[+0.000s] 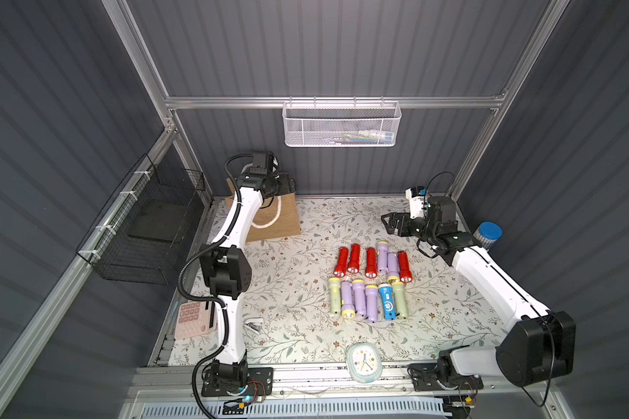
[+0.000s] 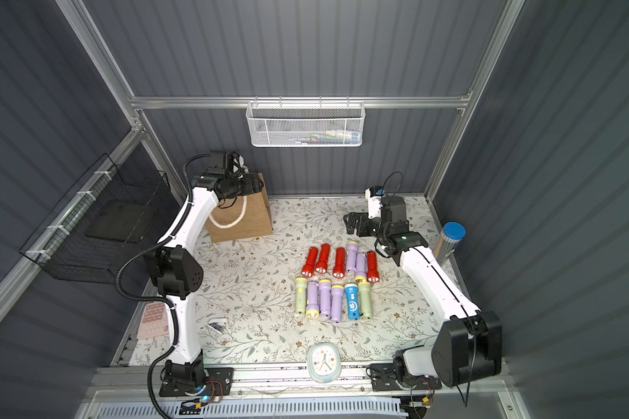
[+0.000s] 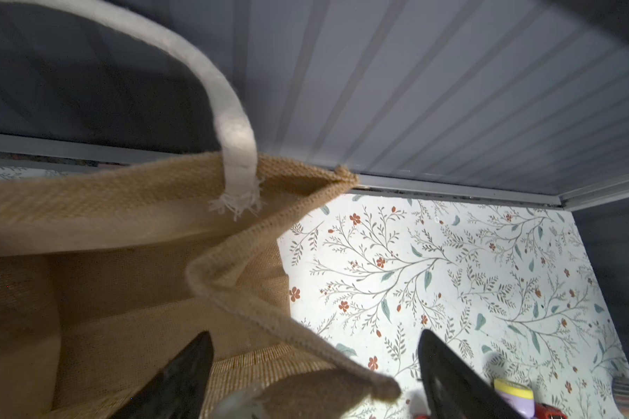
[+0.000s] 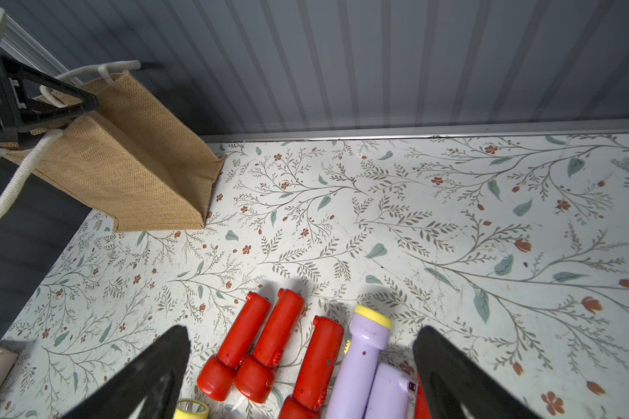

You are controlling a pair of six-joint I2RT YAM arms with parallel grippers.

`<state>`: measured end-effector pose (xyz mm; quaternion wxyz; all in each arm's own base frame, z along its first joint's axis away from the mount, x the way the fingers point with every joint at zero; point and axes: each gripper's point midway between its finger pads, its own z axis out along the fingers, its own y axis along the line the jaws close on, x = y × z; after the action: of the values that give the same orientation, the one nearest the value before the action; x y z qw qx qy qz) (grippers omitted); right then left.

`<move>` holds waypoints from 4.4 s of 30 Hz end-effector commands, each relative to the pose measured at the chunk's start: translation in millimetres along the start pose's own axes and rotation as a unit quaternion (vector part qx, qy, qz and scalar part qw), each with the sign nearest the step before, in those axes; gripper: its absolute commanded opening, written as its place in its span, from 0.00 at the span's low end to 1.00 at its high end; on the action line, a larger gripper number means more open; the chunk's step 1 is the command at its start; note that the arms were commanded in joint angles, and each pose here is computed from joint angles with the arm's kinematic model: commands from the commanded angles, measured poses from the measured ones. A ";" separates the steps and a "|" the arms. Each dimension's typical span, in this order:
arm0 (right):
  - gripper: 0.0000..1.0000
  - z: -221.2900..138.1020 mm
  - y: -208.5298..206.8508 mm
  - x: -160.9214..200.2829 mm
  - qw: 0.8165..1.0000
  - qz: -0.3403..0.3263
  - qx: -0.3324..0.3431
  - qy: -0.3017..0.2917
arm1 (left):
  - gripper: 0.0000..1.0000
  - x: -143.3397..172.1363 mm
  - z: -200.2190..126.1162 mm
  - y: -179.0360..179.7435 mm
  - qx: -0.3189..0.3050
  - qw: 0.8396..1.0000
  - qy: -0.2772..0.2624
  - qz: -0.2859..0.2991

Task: Put the flashlights into the tote bags
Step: Move the canvas bag to the center of the board, then adjust the canvas bag at the center of the board.

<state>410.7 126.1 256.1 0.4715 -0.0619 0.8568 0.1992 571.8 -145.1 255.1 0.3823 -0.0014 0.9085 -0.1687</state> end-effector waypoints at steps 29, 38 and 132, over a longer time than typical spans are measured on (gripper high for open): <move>0.92 -14.6 100.8 1.7 0.981 -0.027 -0.184 0.050 | 0.00 153.4 -106.8 -46.1 0.088 0.945 0.172 0.263; 0.92 -34.3 167.5 4.9 0.953 -0.043 -0.292 0.068 | 0.00 223.9 -171.0 -57.7 0.144 0.930 0.206 0.268; 0.71 -0.3 270.2 38.1 0.914 -0.140 -0.332 0.185 | 0.00 215.5 -171.7 -15.6 0.011 0.973 0.154 0.169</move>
<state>307.8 371.8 315.2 0.3144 -0.3701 0.7814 0.3919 290.4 -126.2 205.3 0.2330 0.1057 0.9612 -0.1032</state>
